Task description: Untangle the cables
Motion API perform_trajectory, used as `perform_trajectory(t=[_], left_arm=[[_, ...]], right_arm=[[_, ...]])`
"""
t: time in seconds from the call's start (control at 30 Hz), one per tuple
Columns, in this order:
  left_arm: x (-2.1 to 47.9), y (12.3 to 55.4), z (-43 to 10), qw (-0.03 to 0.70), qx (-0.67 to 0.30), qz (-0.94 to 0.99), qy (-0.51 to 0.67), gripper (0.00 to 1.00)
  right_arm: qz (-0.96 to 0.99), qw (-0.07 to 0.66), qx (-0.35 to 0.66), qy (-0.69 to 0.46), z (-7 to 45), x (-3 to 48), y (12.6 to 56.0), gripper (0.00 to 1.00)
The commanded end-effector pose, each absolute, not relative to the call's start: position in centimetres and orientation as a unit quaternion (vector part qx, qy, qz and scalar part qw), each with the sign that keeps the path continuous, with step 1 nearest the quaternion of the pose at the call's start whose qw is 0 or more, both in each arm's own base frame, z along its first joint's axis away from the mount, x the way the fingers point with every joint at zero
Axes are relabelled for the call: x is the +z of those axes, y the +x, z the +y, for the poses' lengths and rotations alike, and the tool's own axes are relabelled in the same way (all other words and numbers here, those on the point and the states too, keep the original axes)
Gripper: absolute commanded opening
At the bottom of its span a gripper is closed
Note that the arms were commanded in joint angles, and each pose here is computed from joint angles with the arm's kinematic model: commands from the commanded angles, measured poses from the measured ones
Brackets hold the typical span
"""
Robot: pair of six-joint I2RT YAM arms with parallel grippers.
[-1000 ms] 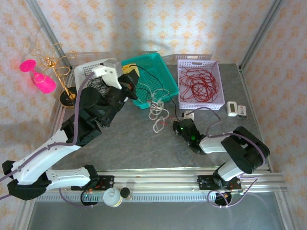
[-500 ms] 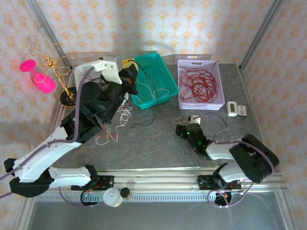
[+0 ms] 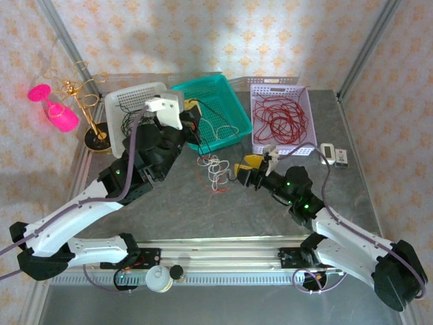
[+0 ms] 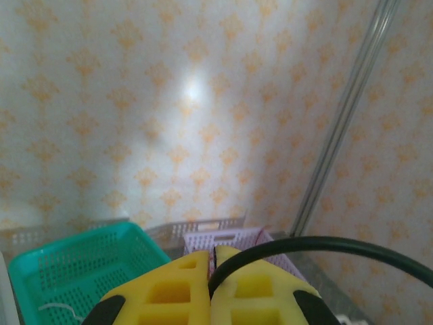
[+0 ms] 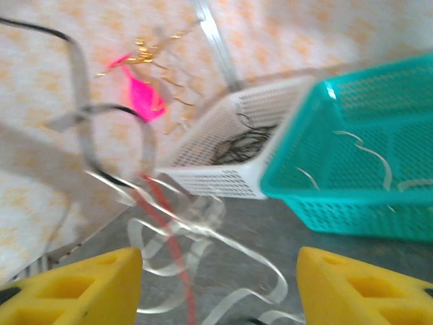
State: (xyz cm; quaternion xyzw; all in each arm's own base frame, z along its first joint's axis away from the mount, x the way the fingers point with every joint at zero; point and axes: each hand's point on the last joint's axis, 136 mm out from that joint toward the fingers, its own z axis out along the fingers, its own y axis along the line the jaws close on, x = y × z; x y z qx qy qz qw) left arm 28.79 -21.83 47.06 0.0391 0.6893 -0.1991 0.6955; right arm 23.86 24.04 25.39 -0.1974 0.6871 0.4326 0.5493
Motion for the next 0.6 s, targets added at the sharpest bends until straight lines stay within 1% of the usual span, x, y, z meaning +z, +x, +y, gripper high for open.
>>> perform_trajectory(t=[0.0,0.07,0.13,0.2,0.23,0.3,0.33,0.47,0.57], left_arm=[[46.5,28.2,-22.3,0.69,-0.236,0.683,0.037,0.0],[45.6,28.3,-22.6,0.686,-0.241,0.686,0.038,0.0],[44.9,28.4,-22.9,0.682,-0.244,0.688,0.037,0.0],[44.4,28.5,-23.1,0.681,-0.247,0.688,0.036,0.0],[44.1,28.6,-23.3,0.681,-0.249,0.688,0.038,0.0],[43.8,28.5,-23.9,0.679,-0.254,0.687,0.051,0.0],[43.8,28.4,-24.1,0.678,-0.257,0.686,0.056,0.0],[44.0,28.3,-24.2,0.678,-0.263,0.684,0.057,0.0],[44.1,28.2,-24.2,0.678,-0.271,0.681,0.056,0.0]], right_arm=[[0.639,0.541,0.474,-0.272,25.5,28.2,21.8,0.6],[0.624,0.538,0.489,-0.288,25.9,29.6,21.6,0.56],[0.623,0.545,0.483,-0.286,25.8,30.4,22.0,0.55],[0.642,0.568,0.452,-0.248,24.9,30.7,23.9,0.55],[0.655,0.575,0.435,-0.226,24.3,30.6,24.9,0.53],[0.665,0.576,0.426,-0.21,23.7,30.2,26.3,0.5],[0.666,0.565,0.437,-0.213,23.8,30.1,26.7,0.5],[0.61,0.507,0.517,-0.321,26.8,29.9,24.1,0.53],[0.585,0.505,0.527,-0.354,27.9,29.3,23.5,0.54]])
